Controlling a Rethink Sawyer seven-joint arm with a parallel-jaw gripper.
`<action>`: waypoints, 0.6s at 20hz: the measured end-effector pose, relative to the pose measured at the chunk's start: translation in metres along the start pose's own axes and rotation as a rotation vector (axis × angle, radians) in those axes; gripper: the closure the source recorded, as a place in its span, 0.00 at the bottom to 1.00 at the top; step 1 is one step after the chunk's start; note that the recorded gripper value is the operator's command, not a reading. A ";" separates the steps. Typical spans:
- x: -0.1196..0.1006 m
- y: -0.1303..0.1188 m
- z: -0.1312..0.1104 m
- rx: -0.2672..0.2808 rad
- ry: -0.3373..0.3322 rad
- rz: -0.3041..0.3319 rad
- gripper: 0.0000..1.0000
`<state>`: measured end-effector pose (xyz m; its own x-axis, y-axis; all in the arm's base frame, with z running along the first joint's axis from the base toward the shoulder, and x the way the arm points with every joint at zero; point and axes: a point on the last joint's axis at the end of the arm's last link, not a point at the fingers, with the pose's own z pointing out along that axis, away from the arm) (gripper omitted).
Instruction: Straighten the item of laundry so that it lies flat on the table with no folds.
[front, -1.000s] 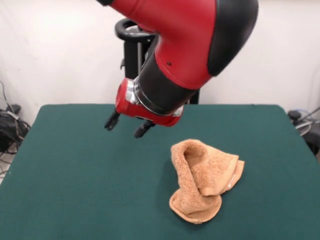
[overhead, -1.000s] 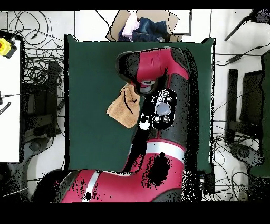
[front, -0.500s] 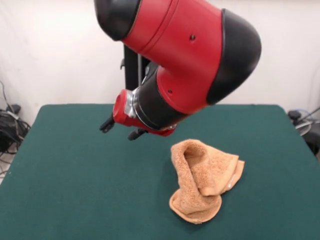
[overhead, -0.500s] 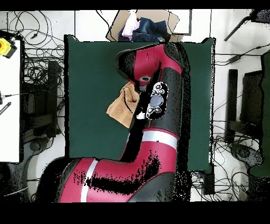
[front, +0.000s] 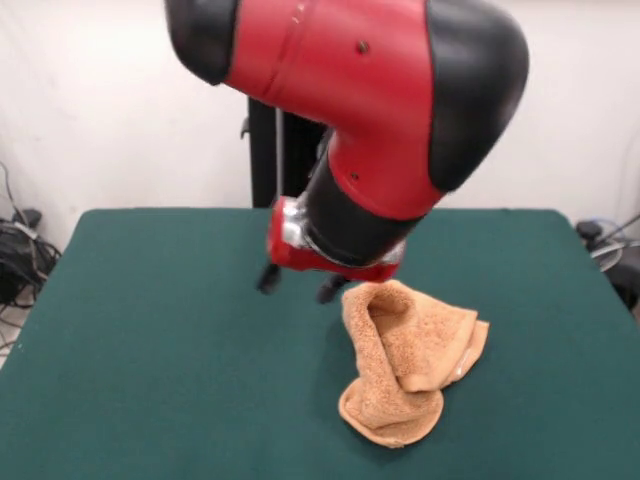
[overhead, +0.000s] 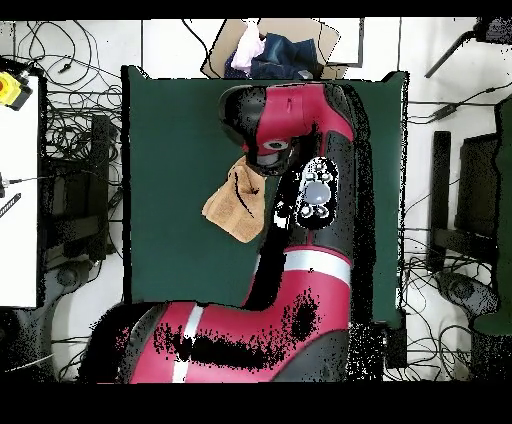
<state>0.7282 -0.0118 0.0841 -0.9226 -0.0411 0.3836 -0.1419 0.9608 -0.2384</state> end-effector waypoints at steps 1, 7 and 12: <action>-0.002 0.002 -0.005 -0.046 -0.026 0.010 0.00; -0.010 0.009 -0.053 -0.387 -0.223 0.126 0.00; -0.007 0.008 -0.064 -0.508 -0.271 0.184 0.00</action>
<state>0.7564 0.0136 0.1373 -0.9837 0.1338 0.1200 0.1562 0.9667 0.2027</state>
